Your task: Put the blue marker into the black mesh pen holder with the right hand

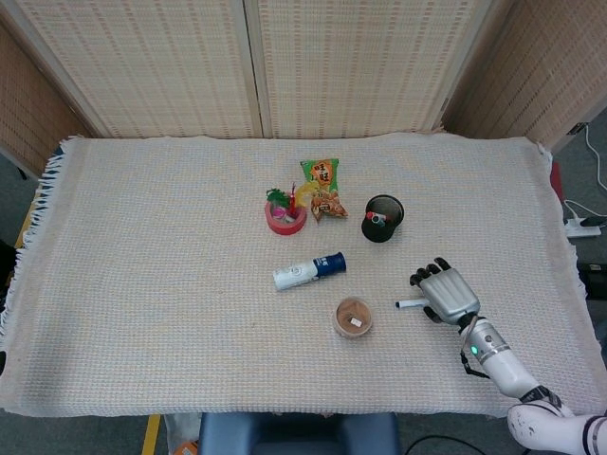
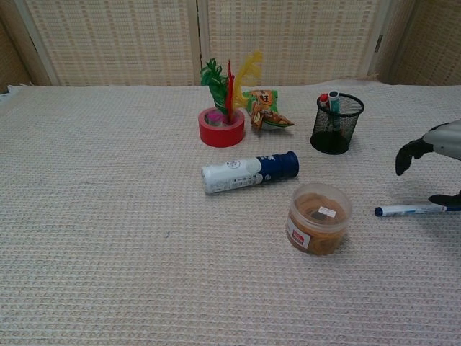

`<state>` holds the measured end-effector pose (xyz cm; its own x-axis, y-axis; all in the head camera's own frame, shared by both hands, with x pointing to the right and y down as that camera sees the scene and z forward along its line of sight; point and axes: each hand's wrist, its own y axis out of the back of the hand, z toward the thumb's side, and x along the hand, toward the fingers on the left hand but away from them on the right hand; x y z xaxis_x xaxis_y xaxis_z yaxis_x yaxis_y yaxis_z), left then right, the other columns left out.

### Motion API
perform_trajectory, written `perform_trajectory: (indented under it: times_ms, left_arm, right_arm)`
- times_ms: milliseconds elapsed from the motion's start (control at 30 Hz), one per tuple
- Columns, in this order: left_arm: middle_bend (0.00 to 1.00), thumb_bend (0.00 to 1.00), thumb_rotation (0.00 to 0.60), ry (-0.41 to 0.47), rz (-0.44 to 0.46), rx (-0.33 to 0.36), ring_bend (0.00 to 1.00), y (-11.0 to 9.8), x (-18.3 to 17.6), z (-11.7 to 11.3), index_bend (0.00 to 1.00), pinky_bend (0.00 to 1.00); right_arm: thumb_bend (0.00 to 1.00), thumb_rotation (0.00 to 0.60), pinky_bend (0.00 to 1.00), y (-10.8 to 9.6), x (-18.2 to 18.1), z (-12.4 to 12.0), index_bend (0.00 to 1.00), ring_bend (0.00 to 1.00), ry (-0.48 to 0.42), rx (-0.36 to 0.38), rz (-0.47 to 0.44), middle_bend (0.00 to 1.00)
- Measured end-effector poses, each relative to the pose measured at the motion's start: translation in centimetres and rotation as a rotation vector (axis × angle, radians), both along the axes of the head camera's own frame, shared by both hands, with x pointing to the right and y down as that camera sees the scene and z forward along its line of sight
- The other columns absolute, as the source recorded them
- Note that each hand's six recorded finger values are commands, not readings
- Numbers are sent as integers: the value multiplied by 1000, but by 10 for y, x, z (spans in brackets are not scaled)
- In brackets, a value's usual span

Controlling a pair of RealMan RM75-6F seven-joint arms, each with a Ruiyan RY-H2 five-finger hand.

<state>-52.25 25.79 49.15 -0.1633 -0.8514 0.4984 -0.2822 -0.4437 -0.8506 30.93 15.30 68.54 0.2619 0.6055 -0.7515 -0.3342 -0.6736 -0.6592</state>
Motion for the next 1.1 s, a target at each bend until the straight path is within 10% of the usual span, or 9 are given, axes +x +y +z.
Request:
perform_trajectory:
  times_ms: [1100]
  left_arm:
    - [39, 409, 600, -8, -29, -13, 0, 0, -9, 4, 206, 257]
  right_arm:
    - [262, 600, 298, 6, -16, 46, 521, 358, 69, -63, -58, 290]
